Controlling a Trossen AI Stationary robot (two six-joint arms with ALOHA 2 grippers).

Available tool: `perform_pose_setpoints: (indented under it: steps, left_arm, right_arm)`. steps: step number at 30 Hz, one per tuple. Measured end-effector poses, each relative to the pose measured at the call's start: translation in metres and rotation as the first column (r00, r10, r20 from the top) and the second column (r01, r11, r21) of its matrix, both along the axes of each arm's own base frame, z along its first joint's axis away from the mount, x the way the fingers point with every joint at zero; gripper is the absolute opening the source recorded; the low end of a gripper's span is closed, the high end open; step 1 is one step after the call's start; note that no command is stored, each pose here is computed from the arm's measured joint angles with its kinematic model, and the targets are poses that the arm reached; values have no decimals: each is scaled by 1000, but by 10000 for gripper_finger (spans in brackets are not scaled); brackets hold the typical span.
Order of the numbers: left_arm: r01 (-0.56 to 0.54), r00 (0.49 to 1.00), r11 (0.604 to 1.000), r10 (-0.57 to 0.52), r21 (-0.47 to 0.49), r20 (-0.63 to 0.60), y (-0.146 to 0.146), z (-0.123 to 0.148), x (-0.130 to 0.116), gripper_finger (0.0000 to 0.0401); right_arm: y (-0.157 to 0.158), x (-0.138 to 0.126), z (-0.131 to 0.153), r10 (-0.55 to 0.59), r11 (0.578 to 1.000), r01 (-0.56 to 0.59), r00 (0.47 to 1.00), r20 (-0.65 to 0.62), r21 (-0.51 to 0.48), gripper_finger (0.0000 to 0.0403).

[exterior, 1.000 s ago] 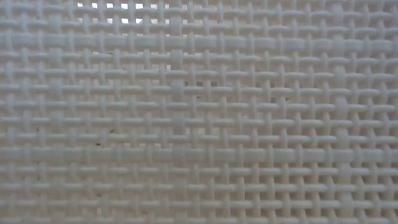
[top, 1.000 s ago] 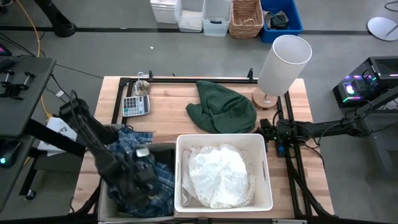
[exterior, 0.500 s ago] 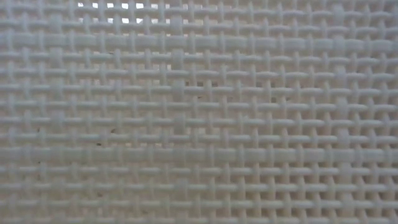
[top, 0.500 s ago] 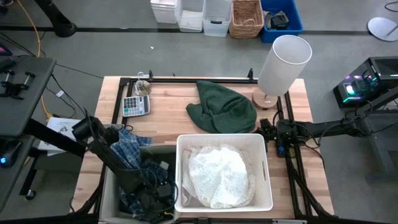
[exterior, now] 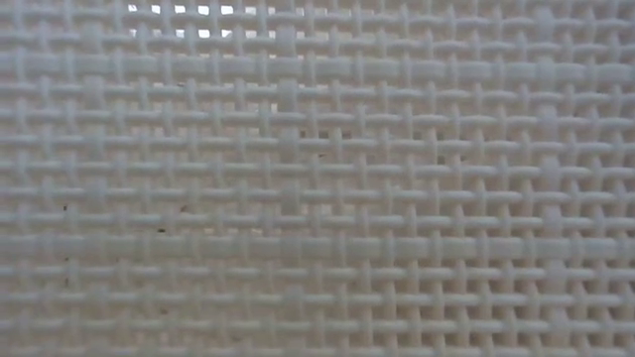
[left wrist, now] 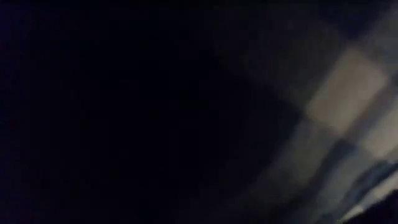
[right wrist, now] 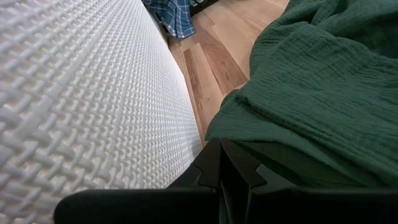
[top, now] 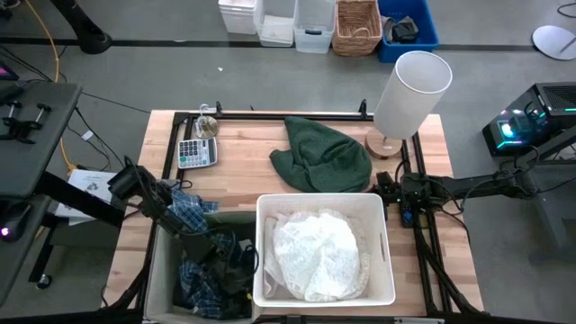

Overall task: Sort clothes
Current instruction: Put the blue checkered polo into the beige laundry organizer

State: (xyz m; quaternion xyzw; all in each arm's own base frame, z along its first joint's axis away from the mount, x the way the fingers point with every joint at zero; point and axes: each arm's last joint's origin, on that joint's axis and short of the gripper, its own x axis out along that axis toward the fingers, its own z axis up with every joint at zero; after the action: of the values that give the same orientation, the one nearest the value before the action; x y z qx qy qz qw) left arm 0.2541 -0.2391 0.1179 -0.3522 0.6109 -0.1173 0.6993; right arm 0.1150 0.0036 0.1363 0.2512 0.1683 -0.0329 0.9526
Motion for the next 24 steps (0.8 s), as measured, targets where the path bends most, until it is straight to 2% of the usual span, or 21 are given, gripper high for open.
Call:
perform_pose_setpoints:
  steps: [4,9,17,24]
  left_arm:
    - [75,997,997,-75,-33,-1,10,8,2,185]
    - [154,987,988,-154,17,35,29,38,-7,185]
    - [203,971,961,-223,188,90,58,96,-49,185]
    - [179,946,971,-214,158,243,70,138,-74,185]
  right_arm:
    - [0,0,0,0,1000,0,1000,0,0,0]
    - [0,0,0,0,1000,0,1000,0,0,0]
    - [0,0,0,-1,1000,1,1000,0,0,0]
    - [0,0,0,-1,1000,1,1000,0,0,0]
